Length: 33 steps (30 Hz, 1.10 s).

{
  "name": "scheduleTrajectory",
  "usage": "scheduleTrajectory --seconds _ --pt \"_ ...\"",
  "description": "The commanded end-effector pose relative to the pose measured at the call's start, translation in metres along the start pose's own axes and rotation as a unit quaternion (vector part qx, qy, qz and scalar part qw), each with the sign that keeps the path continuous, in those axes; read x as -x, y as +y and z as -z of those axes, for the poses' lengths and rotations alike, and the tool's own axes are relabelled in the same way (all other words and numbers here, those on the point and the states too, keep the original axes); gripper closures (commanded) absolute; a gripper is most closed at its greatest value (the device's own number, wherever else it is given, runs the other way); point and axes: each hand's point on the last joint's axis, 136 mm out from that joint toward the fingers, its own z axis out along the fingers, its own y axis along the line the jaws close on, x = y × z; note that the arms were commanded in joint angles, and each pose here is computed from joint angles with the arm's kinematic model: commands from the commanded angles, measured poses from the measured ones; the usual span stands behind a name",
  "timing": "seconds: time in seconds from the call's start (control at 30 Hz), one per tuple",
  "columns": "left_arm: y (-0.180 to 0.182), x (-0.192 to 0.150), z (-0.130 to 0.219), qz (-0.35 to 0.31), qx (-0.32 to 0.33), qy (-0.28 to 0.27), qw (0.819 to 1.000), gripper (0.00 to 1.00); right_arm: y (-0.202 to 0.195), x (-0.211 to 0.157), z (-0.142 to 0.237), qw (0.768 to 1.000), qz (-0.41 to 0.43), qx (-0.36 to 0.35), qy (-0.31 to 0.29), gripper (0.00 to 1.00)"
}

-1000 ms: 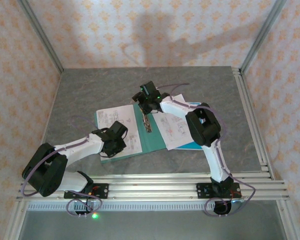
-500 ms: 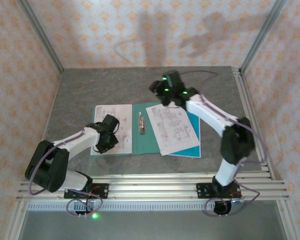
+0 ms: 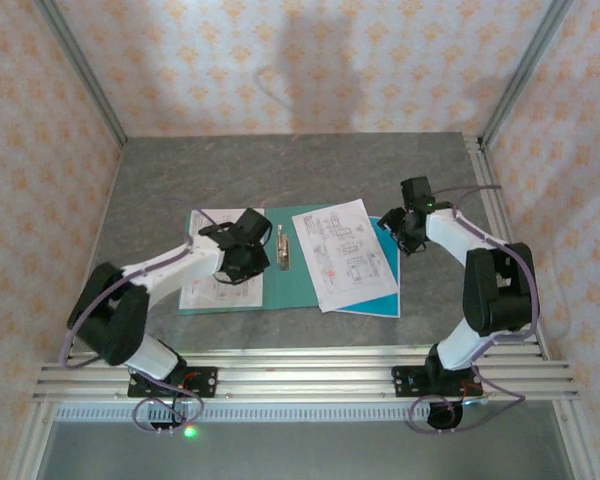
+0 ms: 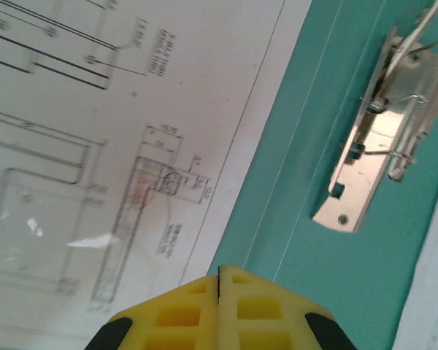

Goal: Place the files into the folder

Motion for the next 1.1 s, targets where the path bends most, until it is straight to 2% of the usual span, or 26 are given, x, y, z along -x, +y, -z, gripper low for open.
scheduleTrajectory --seconds 0.0,0.3,0.5,0.67,0.8,0.87,0.97,1.07 --pt "-0.018 0.001 -0.014 0.007 -0.009 0.011 1.000 1.00 -0.013 -0.009 -0.016 1.000 0.008 -0.016 0.023 0.31" --pt "-0.016 -0.005 -0.044 -0.009 0.026 0.023 0.999 1.00 -0.002 -0.033 -0.049 0.997 -0.013 -0.001 0.076 0.29" --pt "-0.012 -0.008 -0.049 -0.015 0.036 0.024 0.999 1.00 0.019 -0.046 -0.049 0.997 -0.006 0.008 0.073 0.29" --pt "-0.024 -0.005 -0.029 -0.023 0.021 0.007 0.999 1.00 0.027 -0.046 -0.041 0.998 0.008 0.015 0.065 0.29" --pt "-0.057 -0.010 0.006 -0.041 -0.024 -0.015 0.999 1.00 0.040 -0.041 -0.021 0.997 0.035 0.044 0.047 0.28" --pt "-0.071 -0.015 0.017 -0.050 -0.040 -0.021 0.998 0.95 0.045 -0.036 -0.008 0.997 0.046 0.056 0.032 0.28" --pt "-0.083 -0.025 0.018 -0.059 -0.044 -0.019 0.997 0.86 0.053 -0.031 0.007 0.995 0.068 0.065 0.020 0.27" --pt "-0.087 -0.029 0.010 -0.064 -0.035 -0.014 0.997 0.90 0.061 -0.028 0.009 0.993 0.099 0.063 0.025 0.27"
